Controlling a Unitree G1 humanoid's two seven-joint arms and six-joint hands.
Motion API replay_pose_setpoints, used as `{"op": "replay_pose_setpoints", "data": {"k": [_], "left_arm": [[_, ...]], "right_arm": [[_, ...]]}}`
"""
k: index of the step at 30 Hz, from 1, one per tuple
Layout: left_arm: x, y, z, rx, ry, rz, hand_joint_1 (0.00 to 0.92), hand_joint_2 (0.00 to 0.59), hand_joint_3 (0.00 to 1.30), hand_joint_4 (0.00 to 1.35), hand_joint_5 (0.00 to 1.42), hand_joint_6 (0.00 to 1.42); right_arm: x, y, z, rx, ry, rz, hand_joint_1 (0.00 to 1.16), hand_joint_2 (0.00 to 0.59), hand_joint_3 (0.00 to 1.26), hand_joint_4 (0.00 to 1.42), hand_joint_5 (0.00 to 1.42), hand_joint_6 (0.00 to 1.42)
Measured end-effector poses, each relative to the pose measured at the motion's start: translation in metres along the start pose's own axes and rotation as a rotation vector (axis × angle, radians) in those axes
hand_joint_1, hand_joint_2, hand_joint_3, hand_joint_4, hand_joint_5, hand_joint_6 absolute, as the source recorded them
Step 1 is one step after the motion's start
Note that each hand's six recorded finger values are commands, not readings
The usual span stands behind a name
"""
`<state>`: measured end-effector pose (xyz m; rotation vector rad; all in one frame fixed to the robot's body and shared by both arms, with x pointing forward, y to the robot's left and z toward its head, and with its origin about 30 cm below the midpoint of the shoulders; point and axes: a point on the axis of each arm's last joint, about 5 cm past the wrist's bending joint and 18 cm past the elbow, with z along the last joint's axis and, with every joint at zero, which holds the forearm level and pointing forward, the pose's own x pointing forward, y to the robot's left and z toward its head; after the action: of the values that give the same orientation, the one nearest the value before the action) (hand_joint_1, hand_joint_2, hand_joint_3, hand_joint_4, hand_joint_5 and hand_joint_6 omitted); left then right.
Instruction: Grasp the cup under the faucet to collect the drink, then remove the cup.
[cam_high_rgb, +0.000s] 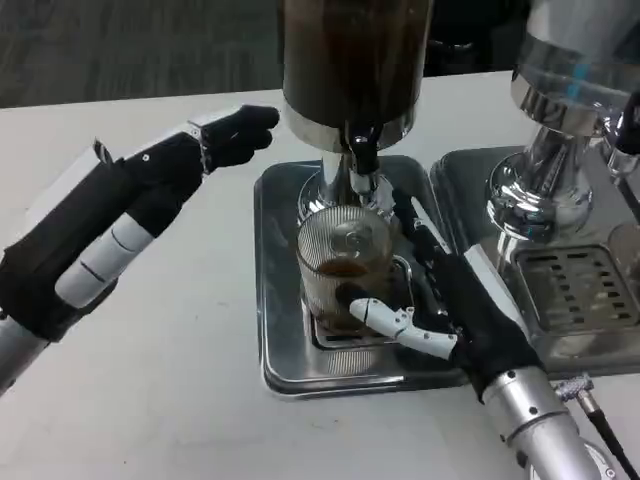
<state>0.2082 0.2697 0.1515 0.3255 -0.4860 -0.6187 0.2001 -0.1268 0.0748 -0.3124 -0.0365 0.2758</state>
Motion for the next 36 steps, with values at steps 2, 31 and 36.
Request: {"op": "replay_pose_setpoints", "data": {"k": [2, 31, 36], "left_arm": [[-0.001, 0.001, -0.0007, 0.000, 0.008, 0.005, 0.000, 0.168, 0.22, 0.12, 0.13, 0.13], [-0.016, -0.004, -0.0088, -0.014, 0.108, 0.038, 0.000, 0.181, 0.30, 0.22, 0.19, 0.15], [-0.019, -0.003, -0.0102, -0.019, 0.126, 0.043, 0.000, 0.182, 0.32, 0.26, 0.22, 0.16]], "right_arm": [[0.000, 0.0006, -0.0004, -0.008, 0.003, 0.003, 0.72, 0.204, 0.00, 0.00, 0.00, 0.00], [0.021, 0.0177, -0.0099, 0.011, 0.012, -0.002, 0.73, 0.187, 0.00, 0.00, 0.00, 0.00], [0.026, 0.0202, -0.0128, 0.015, -0.010, 0.013, 0.72, 0.182, 0.00, 0.00, 0.00, 0.00]]}}
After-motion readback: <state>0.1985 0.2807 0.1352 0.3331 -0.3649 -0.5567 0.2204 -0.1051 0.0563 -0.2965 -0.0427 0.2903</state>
